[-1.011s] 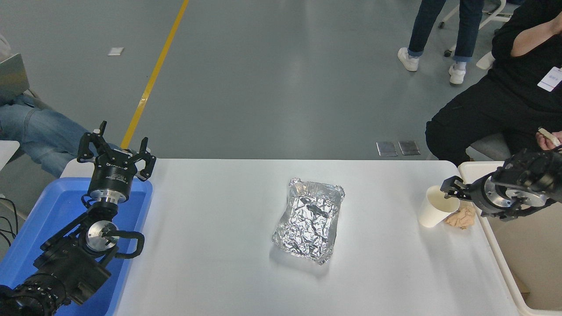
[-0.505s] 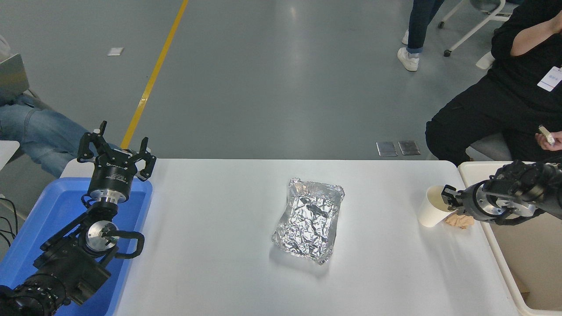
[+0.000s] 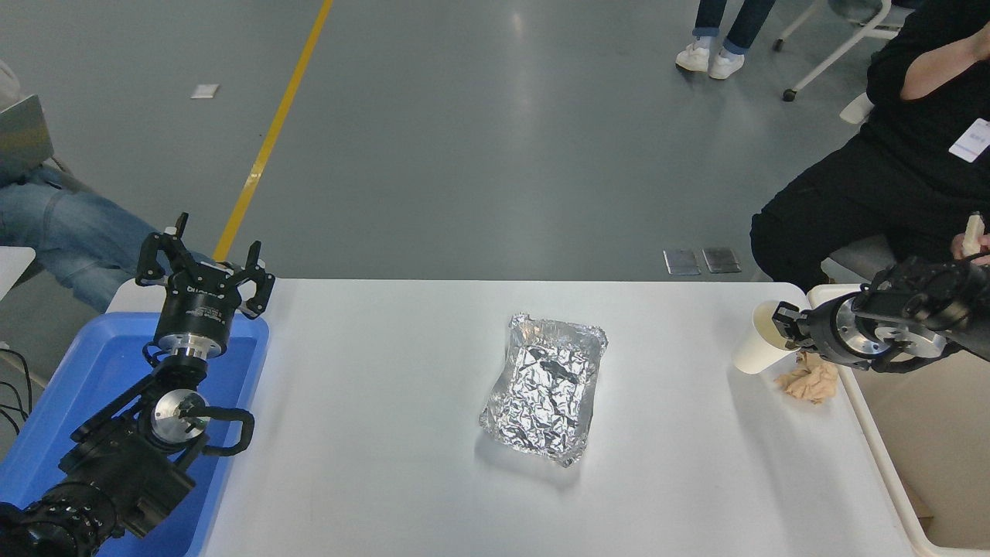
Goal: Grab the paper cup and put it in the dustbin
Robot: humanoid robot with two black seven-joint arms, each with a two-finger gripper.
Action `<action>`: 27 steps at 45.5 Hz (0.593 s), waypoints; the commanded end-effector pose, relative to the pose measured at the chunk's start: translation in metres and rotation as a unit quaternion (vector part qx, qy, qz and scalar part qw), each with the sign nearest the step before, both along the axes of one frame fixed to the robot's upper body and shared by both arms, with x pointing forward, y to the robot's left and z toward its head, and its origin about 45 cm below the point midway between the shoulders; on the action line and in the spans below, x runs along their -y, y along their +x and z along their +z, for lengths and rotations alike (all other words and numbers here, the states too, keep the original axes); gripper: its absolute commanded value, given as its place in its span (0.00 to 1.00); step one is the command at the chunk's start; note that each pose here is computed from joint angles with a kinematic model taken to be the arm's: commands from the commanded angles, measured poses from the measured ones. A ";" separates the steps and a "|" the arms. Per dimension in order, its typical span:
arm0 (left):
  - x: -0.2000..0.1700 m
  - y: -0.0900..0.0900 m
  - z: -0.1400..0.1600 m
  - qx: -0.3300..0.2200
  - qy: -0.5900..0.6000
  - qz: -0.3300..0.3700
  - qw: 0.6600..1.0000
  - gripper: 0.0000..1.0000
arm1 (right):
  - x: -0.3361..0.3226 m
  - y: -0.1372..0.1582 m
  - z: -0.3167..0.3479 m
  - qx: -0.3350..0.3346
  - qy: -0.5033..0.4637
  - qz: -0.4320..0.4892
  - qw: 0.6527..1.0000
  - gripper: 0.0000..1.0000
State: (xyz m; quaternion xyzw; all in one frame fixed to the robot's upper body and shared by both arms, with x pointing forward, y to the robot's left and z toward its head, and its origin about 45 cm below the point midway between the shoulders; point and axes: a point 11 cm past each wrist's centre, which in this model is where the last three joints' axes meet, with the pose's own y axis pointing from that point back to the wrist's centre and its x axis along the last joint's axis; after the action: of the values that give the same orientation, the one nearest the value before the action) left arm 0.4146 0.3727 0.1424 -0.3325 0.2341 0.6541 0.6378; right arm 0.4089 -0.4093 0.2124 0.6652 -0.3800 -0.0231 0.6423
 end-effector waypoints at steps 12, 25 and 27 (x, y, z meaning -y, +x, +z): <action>0.000 0.000 0.000 0.000 0.000 0.000 1.000 0.99 | 0.018 0.013 0.195 0.117 0.042 0.031 0.992 0.00; 0.000 0.000 0.000 0.000 0.000 0.000 1.000 0.99 | 0.022 0.011 0.223 0.138 0.042 0.035 0.989 0.00; 0.000 0.000 0.000 0.000 0.000 0.000 1.000 0.99 | 0.022 0.011 0.224 0.139 0.041 0.035 0.989 0.00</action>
State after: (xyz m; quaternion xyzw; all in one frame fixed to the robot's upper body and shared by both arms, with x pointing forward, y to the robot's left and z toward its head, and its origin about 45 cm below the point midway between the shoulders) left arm 0.4146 0.3726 0.1424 -0.3325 0.2341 0.6540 0.6379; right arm 0.4236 -0.4288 0.4077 0.6972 -0.4329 0.0611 0.5681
